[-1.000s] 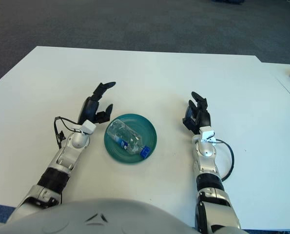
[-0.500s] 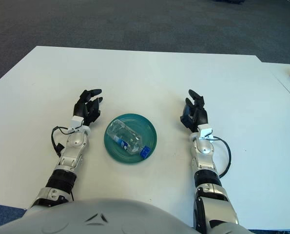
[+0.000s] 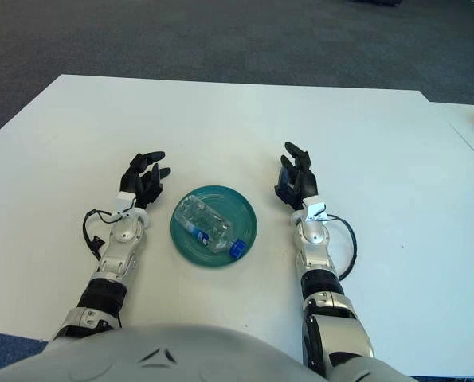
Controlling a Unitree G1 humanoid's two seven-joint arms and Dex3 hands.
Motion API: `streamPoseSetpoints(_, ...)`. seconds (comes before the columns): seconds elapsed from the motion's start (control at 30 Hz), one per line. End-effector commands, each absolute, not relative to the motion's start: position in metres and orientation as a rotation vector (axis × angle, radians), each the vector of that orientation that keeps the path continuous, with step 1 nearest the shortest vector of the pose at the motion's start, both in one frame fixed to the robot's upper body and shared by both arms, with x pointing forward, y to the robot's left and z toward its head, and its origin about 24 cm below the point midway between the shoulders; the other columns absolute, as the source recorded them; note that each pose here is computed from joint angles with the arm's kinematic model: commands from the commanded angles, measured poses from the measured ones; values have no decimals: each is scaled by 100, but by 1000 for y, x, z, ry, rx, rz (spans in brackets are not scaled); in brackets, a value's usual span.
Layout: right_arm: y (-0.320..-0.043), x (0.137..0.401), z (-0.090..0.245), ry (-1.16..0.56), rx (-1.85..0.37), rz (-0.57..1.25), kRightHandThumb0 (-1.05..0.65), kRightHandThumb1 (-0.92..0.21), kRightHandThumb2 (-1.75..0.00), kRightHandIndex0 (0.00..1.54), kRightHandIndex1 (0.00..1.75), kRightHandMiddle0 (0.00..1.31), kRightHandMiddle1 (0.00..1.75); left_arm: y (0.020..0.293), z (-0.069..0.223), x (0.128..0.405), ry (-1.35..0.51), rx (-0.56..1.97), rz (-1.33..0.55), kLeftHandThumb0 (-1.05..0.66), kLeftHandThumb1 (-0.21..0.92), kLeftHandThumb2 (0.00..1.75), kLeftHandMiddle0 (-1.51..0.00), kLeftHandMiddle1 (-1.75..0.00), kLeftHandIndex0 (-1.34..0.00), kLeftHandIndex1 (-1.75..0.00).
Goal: Put the bottle into the plate.
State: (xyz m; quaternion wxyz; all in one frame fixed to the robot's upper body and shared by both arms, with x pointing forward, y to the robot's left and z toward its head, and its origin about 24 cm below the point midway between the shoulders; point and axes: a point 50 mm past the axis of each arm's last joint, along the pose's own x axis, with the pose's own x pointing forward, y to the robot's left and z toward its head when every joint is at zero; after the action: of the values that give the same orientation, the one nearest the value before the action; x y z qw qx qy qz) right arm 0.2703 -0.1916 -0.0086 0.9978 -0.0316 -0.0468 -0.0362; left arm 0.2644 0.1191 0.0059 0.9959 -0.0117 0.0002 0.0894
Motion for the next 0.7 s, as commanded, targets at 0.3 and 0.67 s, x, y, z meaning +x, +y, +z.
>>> streamPoseSetpoints(0.3, -174, 238, -45, 28, 39, -44, -75, -92, -89, 32, 0, 0, 63, 118, -26, 248, 127, -77, 168, -59, 92, 69, -82, -57, -58, -99)
streamPoseSetpoints(0.67, -173, 233, -45, 20, 44, -33, -71, -92, -87, 31, 0, 0, 63, 120, -44, 240, 211, 32, 172, -63, 92, 77, -72, -49, -48, -91)
